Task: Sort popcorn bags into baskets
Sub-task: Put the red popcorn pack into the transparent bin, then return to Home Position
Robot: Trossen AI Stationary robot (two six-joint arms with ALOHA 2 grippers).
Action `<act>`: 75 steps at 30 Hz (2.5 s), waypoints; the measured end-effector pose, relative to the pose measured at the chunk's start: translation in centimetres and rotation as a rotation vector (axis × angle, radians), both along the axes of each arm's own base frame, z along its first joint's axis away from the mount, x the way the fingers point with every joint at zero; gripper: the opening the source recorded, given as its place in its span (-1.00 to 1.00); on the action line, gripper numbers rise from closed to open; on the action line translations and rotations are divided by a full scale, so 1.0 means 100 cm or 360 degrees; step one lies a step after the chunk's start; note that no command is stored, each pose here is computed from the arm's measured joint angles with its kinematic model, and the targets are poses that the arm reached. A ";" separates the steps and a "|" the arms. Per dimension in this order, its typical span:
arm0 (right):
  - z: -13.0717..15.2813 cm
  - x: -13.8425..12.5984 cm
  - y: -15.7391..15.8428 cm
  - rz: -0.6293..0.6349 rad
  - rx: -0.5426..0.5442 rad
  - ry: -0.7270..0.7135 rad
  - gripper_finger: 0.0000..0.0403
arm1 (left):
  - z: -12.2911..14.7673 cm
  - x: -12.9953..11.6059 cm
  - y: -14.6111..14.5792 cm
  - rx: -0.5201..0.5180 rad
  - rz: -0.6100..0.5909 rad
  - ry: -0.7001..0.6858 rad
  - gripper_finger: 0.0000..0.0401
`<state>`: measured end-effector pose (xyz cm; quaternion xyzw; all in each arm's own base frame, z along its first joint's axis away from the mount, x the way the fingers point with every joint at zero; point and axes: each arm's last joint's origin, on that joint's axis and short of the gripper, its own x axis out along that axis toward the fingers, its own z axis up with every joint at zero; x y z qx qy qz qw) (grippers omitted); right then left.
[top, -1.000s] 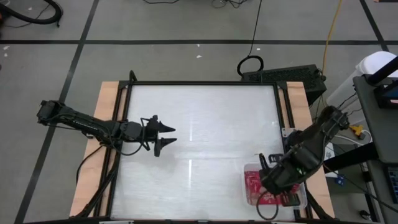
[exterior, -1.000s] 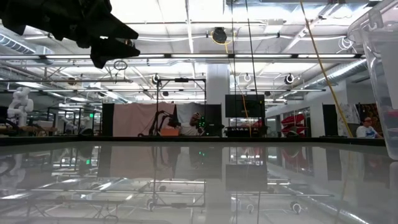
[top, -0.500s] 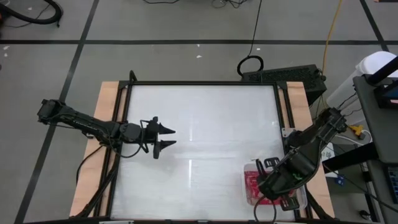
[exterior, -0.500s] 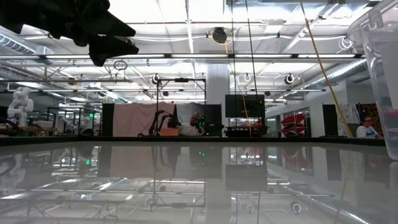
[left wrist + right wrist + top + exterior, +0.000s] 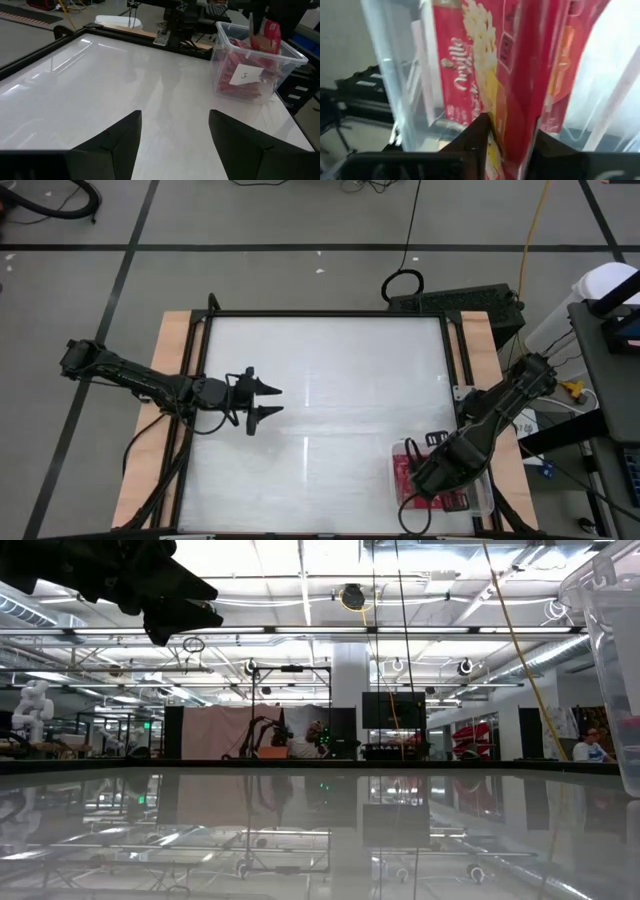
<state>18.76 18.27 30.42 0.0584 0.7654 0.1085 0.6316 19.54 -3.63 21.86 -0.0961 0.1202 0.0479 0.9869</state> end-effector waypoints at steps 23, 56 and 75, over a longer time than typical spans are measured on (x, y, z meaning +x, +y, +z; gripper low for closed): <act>0.034 0.006 -0.043 -0.0520 -0.0330 -0.0755 -0.14 | 0.000 0.000 0.000 0.0038 -0.0006 0.0001 0.18; -0.023 0.063 -0.160 -0.0118 -0.0705 -0.1991 -1.00 | -0.021 -0.012 -0.010 0.0370 0.0103 0.0066 -0.01; -0.091 -0.005 -0.161 -0.0295 -0.0549 -0.2211 -1.00 | -0.023 -0.012 -0.006 0.0537 -0.0048 0.0137 -0.95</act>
